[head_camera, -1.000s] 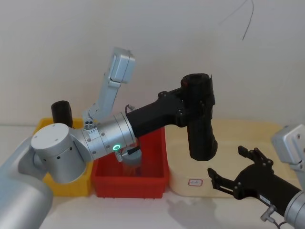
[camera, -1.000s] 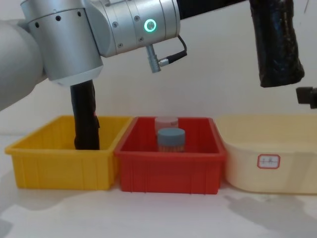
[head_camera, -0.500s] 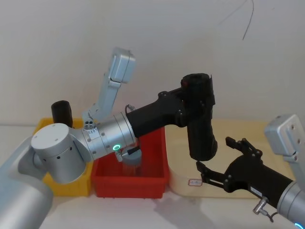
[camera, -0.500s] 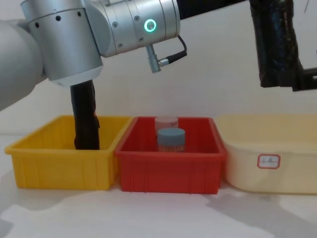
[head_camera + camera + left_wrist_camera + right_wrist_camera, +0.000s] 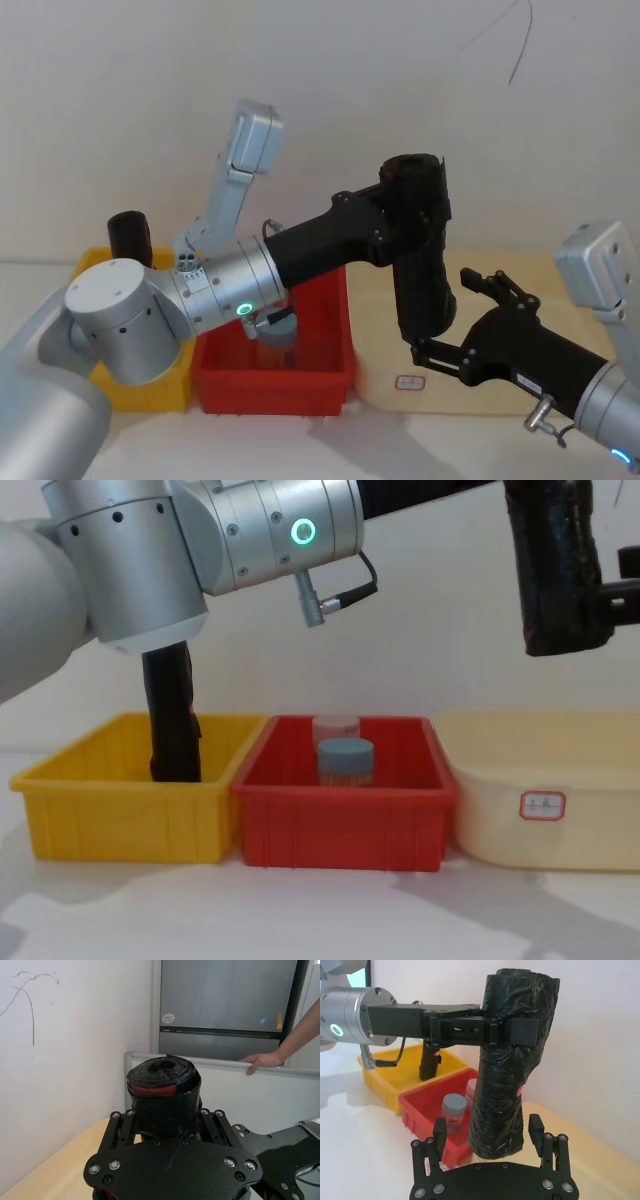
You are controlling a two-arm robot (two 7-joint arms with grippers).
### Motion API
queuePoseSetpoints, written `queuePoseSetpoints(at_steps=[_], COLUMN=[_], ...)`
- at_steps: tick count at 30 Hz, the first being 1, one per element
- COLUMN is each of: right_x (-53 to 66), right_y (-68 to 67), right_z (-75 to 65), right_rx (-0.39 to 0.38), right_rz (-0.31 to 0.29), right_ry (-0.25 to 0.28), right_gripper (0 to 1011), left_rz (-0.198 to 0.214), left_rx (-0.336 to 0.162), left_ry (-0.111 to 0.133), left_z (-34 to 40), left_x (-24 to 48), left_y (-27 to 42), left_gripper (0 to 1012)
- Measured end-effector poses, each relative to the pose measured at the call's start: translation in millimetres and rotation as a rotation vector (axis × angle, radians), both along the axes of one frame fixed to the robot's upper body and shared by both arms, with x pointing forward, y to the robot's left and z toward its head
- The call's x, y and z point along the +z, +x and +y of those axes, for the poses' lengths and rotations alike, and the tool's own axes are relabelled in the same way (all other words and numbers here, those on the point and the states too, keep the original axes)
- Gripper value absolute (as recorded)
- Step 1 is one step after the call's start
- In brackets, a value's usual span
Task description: Pick up the garbage bag with the one hand and transfer it to the other hand.
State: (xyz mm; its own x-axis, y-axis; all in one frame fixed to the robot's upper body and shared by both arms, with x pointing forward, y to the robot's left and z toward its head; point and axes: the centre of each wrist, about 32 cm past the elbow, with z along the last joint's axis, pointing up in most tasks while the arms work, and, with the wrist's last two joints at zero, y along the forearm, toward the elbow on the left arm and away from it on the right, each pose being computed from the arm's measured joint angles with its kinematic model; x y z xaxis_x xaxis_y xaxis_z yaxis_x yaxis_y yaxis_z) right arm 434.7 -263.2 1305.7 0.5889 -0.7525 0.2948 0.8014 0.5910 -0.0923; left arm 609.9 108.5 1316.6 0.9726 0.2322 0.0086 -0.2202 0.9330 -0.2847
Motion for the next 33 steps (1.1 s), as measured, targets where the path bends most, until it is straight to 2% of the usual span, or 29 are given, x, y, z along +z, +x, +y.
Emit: queuePoseSetpoints(at_steps=[8,20,33], right_x=[-0.9,-8.5,-9.9], right_y=[10.0,30.0,48.8], right_z=[-0.8,-1.9,2.9], right_rx=[0.018,0.036,0.053], right_rz=[-0.009,-0.005,-0.01], right_ry=[0.018,0.032,0.068], right_gripper=[1001,1001,998], left_rz=[0.0,0.0,0.0], left_rx=[0.0,0.0,0.0], left_ry=[0.0,0.0,0.0], left_z=[0.0,0.0,0.0], left_x=[0.0,0.0,0.0], left_y=[0.0,0.0,0.0], left_gripper=[506,506,506])
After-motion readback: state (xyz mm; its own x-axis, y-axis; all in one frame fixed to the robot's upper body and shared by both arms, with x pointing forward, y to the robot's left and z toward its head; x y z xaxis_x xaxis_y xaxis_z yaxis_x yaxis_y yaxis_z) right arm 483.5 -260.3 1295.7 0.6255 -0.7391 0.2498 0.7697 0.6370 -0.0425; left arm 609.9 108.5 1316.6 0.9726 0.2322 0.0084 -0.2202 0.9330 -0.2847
